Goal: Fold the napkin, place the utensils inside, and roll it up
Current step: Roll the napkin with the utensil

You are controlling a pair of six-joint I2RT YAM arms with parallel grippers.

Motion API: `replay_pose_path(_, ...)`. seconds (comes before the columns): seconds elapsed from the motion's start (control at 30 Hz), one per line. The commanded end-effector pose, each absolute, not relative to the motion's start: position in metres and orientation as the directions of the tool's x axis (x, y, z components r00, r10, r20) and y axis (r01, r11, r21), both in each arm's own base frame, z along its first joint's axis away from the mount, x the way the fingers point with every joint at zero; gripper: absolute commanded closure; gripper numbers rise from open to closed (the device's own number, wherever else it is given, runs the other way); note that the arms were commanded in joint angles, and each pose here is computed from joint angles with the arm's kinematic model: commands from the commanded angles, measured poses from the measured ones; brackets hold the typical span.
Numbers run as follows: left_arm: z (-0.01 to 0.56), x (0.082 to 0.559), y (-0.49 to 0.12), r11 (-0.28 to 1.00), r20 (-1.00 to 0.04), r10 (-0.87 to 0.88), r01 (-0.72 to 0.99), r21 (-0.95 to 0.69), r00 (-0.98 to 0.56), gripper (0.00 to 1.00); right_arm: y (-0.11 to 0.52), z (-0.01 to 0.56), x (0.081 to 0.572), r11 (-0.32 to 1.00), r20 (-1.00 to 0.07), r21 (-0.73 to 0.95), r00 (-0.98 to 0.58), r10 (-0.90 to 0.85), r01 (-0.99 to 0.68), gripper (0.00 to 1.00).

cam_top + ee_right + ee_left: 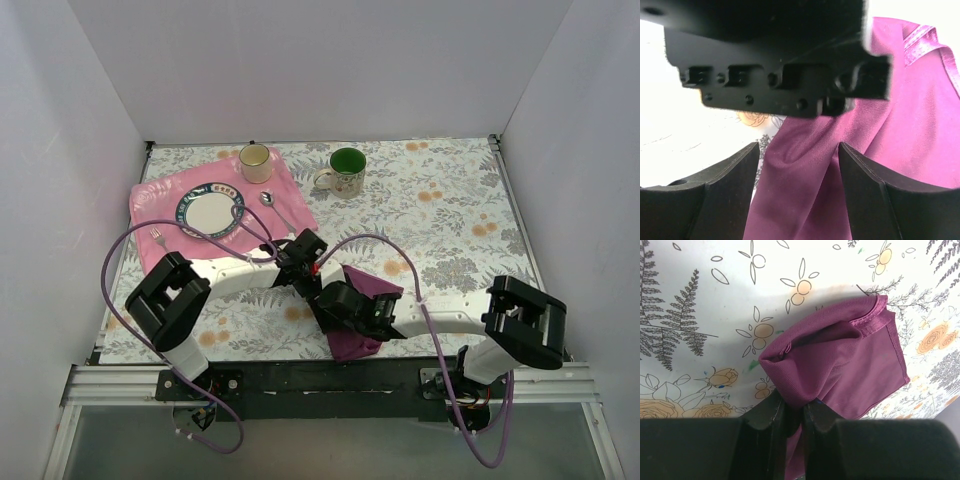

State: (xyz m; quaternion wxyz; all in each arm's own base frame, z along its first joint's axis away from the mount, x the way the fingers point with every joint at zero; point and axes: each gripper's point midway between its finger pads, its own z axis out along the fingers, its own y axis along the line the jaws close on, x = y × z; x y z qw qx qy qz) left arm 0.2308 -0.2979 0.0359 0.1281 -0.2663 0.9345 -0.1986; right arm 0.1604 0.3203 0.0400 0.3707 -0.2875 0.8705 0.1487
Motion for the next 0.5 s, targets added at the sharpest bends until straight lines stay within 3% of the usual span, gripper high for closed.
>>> replay_pose_path(0.0,0.054,0.234,-0.300,0.669,-0.078,-0.669,-0.554,-0.496,-0.739,1.00,0.334,0.079,0.167,0.776,-0.823,0.093,-0.487,-0.292,-0.623,0.28)
replay_pose_path(0.47,0.066,0.227,-0.300,0.589,0.019,-0.722,-0.629,-0.508,-0.691,1.00,0.339,0.053,0.179,0.842,-0.816,0.092,-0.524,-0.243,-0.532,0.29)
